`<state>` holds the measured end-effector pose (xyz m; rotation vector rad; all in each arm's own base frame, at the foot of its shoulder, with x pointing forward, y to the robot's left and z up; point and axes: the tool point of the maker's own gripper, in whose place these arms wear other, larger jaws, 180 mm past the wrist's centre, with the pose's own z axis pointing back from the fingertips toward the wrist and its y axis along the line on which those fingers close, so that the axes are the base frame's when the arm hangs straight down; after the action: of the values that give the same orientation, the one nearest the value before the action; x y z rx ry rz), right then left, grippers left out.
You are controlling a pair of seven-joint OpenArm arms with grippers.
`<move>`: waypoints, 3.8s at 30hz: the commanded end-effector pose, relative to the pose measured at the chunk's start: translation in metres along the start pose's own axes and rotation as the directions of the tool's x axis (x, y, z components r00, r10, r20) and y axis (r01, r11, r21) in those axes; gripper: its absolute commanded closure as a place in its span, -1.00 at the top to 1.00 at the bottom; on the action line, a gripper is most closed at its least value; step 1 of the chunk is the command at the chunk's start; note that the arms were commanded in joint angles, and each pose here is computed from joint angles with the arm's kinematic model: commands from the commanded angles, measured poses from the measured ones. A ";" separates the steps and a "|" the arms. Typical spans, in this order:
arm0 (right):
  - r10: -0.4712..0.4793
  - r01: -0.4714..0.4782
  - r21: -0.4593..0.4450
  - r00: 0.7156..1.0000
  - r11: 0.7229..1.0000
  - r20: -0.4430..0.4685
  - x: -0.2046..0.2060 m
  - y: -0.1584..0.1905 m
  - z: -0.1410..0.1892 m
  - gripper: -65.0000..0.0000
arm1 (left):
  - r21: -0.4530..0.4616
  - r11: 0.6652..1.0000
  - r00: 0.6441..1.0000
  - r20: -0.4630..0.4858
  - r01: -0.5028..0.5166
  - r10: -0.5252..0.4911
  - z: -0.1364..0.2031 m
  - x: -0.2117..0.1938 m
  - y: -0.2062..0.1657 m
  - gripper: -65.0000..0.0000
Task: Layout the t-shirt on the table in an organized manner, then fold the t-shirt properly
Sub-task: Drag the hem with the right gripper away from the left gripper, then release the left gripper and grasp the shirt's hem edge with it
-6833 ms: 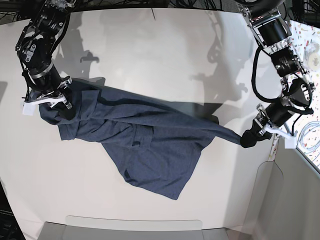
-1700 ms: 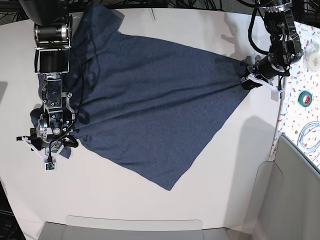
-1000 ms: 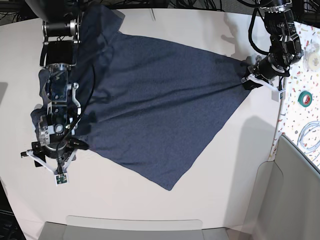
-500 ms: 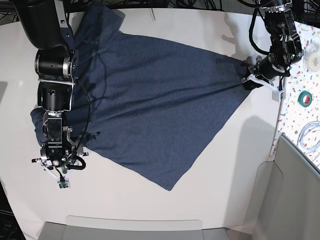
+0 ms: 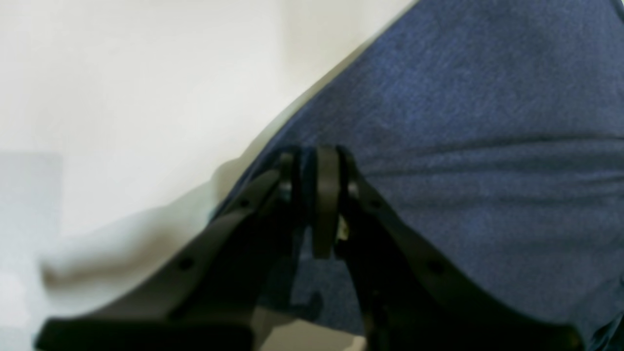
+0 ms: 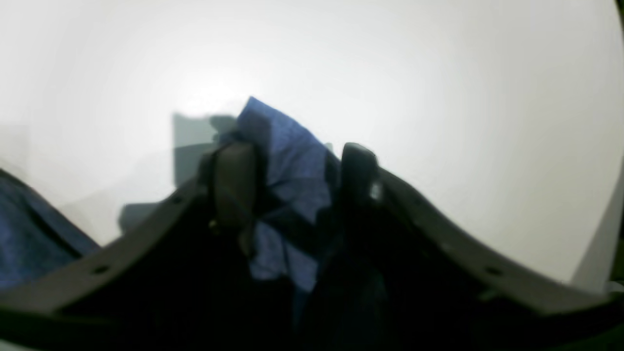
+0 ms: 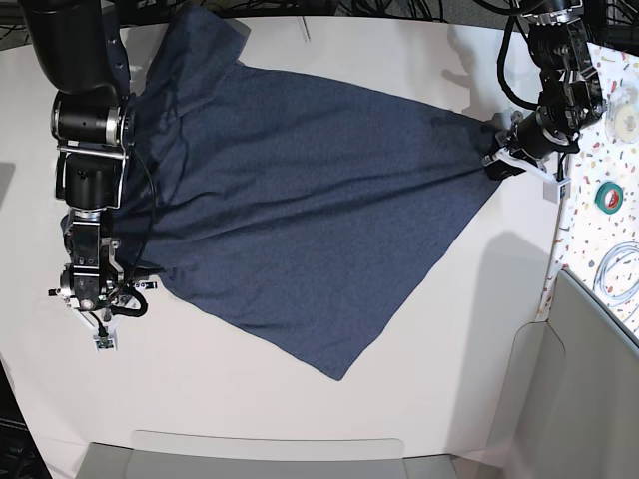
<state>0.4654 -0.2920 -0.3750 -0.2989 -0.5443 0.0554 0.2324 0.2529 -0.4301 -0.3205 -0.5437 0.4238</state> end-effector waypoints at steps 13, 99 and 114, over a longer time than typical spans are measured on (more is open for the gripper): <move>-0.084 0.098 -0.164 0.992 0.982 0.089 0.022 -0.075 0.013 -1.00 | 0.104 0.994 0.995 -0.097 0.011 -0.001 0.005 -0.025 0.027 -0.84; -0.498 0.490 0.089 0.843 0.867 0.204 -0.157 -0.003 0.138 -1.00 | -0.331 0.849 0.881 0.382 0.413 -0.279 -0.104 0.180 -0.342 -0.84; -0.540 0.518 0.165 0.831 0.839 0.138 -0.178 0.018 0.139 -1.00 | -0.195 0.876 0.801 0.525 0.442 -0.288 -0.137 0.193 -0.338 -0.83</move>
<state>0.2353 -0.2583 -0.3671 -0.0053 -0.7434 -0.4431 0.5397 0.0324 -0.3614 -0.3707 -1.0573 0.0320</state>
